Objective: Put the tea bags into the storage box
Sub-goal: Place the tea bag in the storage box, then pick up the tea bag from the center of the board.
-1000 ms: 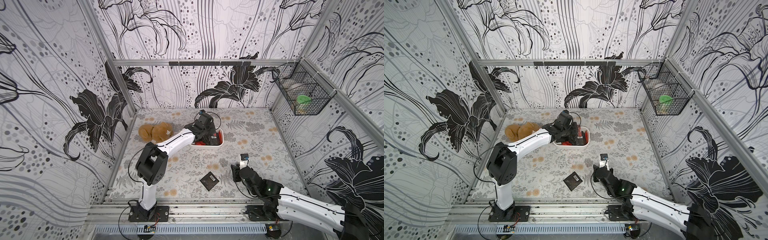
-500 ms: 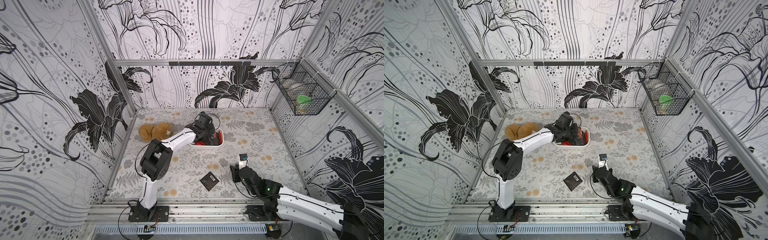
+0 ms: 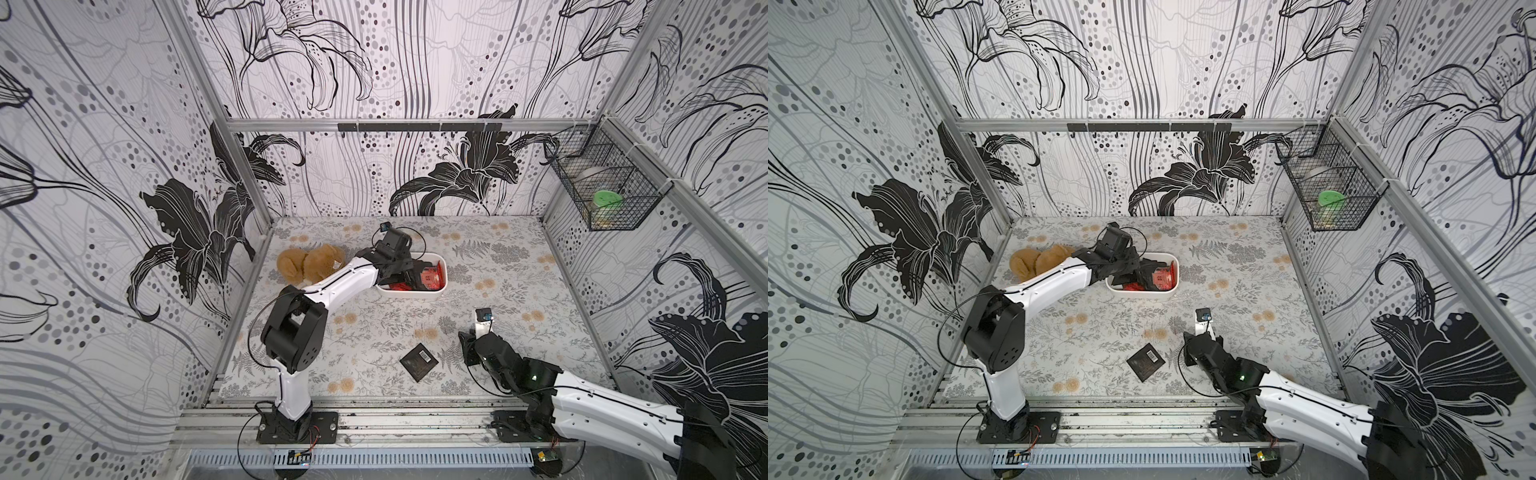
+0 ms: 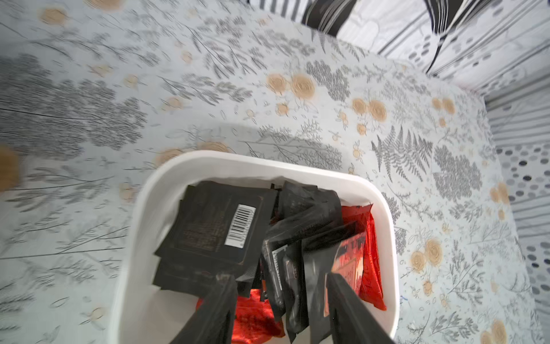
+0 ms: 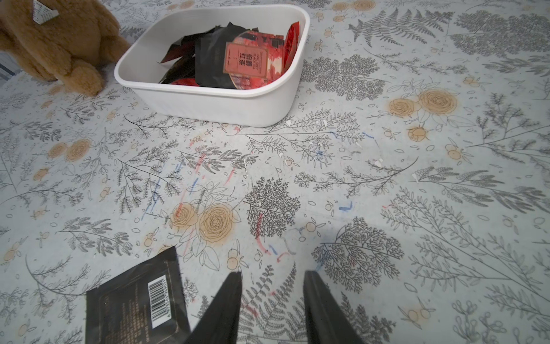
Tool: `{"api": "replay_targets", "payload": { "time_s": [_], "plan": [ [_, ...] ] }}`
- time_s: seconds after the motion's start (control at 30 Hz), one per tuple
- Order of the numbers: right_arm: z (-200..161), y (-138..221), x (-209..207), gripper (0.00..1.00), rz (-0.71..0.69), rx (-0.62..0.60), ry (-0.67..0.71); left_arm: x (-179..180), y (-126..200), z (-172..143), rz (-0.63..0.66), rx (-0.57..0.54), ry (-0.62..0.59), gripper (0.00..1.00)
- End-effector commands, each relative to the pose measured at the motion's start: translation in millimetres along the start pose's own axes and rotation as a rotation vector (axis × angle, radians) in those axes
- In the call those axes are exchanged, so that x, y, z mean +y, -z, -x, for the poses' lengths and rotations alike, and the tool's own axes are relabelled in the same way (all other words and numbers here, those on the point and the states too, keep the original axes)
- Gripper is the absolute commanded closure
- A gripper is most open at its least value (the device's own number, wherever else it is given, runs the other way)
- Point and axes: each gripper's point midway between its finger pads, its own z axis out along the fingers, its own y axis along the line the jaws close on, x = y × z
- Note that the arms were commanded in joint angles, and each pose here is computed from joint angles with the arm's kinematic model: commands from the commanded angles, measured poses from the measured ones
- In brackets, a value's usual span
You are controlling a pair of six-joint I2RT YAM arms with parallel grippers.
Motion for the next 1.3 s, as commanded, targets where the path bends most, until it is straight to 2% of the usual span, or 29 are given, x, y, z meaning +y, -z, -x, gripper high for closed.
{"api": "replay_targets", "payload": {
  "time_s": [0.0,0.13,0.23,0.33,0.43,0.57,0.67,0.87,0.93,1.13,1.27],
  "plan": [
    [8.1,1.4,9.8,0.60,0.039,-0.014,0.008,13.2,32.2,28.1,0.033,-0.128,0.036,0.43],
    [5.4,0.1,22.5,0.60,0.108,-0.003,0.027,11.2,50.6,9.8,-0.064,-0.086,0.063,0.41],
    [0.7,-1.4,39.0,0.60,0.187,0.026,0.052,8.7,65.4,-14.9,-0.147,-0.024,0.081,0.40],
    [-4.8,-4.7,53.9,0.61,0.252,0.060,0.082,10.5,81.1,-47.8,-0.202,0.029,0.082,0.37],
    [-13.0,-9.0,68.5,0.63,0.309,0.110,0.120,18.5,93.8,-85.7,-0.206,0.092,0.074,0.35],
    [-22.7,-13.7,82.3,0.68,0.360,0.171,0.156,41.1,109.7,-142.3,-0.194,0.169,0.116,0.22],
    [-31.9,-17.4,90.2,0.72,0.392,0.217,0.176,52.7,124.0,-174.2,-0.219,0.207,0.152,0.19],
    [-51.7,-25.6,108.1,0.81,0.457,0.327,0.212,65.2,143.3,-213.2,-0.258,0.219,0.275,0.21],
    [-56.8,-29.2,108.7,0.84,0.450,0.354,0.220,62.0,144.8,-227.3,-0.289,0.241,0.313,0.23],
    [-64.3,-37.4,104.0,0.86,0.405,0.390,0.230,49.3,144.8,-261.6,-0.324,0.282,0.378,0.29],
    [-70.1,-42.5,101.7,0.90,0.380,0.420,0.239,48.9,142.0,-274.8,-0.289,0.291,0.398,0.32]
  ]
}}
